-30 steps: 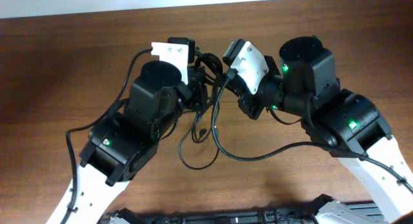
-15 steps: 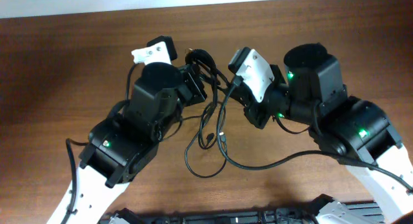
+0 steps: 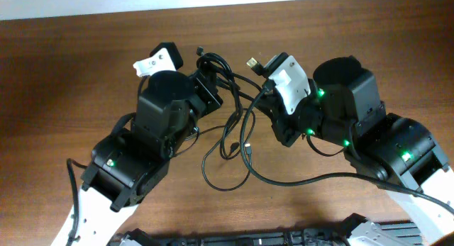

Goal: Untangle cables

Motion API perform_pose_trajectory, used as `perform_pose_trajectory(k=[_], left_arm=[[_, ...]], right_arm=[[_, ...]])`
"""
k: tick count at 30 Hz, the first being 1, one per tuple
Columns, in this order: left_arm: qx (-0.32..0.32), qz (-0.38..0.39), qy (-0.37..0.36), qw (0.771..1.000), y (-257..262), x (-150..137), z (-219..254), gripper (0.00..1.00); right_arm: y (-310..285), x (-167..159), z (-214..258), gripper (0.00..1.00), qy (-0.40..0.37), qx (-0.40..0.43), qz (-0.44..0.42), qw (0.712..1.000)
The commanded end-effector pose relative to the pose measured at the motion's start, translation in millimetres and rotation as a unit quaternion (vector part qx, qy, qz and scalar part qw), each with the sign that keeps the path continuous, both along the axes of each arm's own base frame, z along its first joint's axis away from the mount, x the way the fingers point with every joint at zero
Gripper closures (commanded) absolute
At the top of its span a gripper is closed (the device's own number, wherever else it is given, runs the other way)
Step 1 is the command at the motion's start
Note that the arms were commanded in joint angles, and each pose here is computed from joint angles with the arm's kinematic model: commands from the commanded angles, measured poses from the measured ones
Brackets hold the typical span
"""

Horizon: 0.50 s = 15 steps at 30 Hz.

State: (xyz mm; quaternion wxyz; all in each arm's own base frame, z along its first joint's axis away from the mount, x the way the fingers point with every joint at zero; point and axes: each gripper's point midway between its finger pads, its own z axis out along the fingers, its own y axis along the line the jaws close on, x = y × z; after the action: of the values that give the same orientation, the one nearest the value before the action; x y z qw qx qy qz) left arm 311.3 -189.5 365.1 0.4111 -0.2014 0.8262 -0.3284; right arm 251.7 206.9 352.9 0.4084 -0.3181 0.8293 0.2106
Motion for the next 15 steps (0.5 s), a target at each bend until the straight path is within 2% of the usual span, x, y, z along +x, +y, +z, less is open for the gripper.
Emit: perform_pose_trajectory(k=[1, 3, 5, 7, 8, 10, 11, 12, 13, 14, 15], left_arm=[[0.091, 0.294, -0.084, 0.948, 125.3, 18.2, 36.5, 1.00], [0.098, 0.312, -0.089, 0.941, 131.8, 17.0, 38.4, 1.00], [0.078, 0.265, -0.076, 0.958, 113.8, 19.5, 33.0, 1.00], [0.101, 0.211, -0.072, 0.969, 99.9, 20.0, 29.4, 1.00], [0.113, 0.179, -0.071, 0.975, 91.2, 19.9, 27.5, 1.00], [0.123, 0.120, -0.070, 0.983, 74.3, 18.4, 24.2, 1.00], [0.127, 0.058, -0.072, 0.988, 56.1, 15.2, 22.1, 1.00], [0.126, -0.018, -0.084, 0.988, 32.8, 9.6, 23.5, 1.00], [0.136, -0.124, -0.117, 0.976, 3.9, -1.2, 28.9, 1.00], [0.185, -0.249, -0.173, 0.935, -22.1, -19.4, 29.9, 1.00], [0.202, -0.268, -0.178, 0.925, -23.7, -22.7, 26.4, 1.00]], right_arm=[[-30.4, -6.3, 5.1, 0.96, 0.000, -0.014, -0.062, 0.998], [-30.1, -6.3, 5.5, 0.96, 0.015, 0.003, -0.077, 0.997], [-27.5, -4.0, 10.2, 0.94, 0.011, 0.016, -0.080, 0.997], [-26.3, -2.1, 13.4, 0.61, 0.004, 0.020, -0.079, 0.997], [-24.5, -3.4, 13.7, 0.54, 0.001, 0.018, -0.068, 0.997], [-5.9, -17.1, 19.8, 0.50, -0.021, 0.021, 0.022, 0.999], [7.2, -29.2, 25.1, 0.48, -0.038, 0.028, 0.089, 0.995], [12.6, -34.4, 28.4, 0.46, -0.052, 0.030, 0.120, 0.991], [13.2, -31.4, 32.2, 0.43, -0.064, 0.032, 0.119, 0.990], [6.8, -14.9, 39.4, 0.43, -0.096, 0.020, 0.082, 0.992], [5.8, -10.1, 43.9, 0.43, -0.109, 0.020, 0.072, 0.991]])
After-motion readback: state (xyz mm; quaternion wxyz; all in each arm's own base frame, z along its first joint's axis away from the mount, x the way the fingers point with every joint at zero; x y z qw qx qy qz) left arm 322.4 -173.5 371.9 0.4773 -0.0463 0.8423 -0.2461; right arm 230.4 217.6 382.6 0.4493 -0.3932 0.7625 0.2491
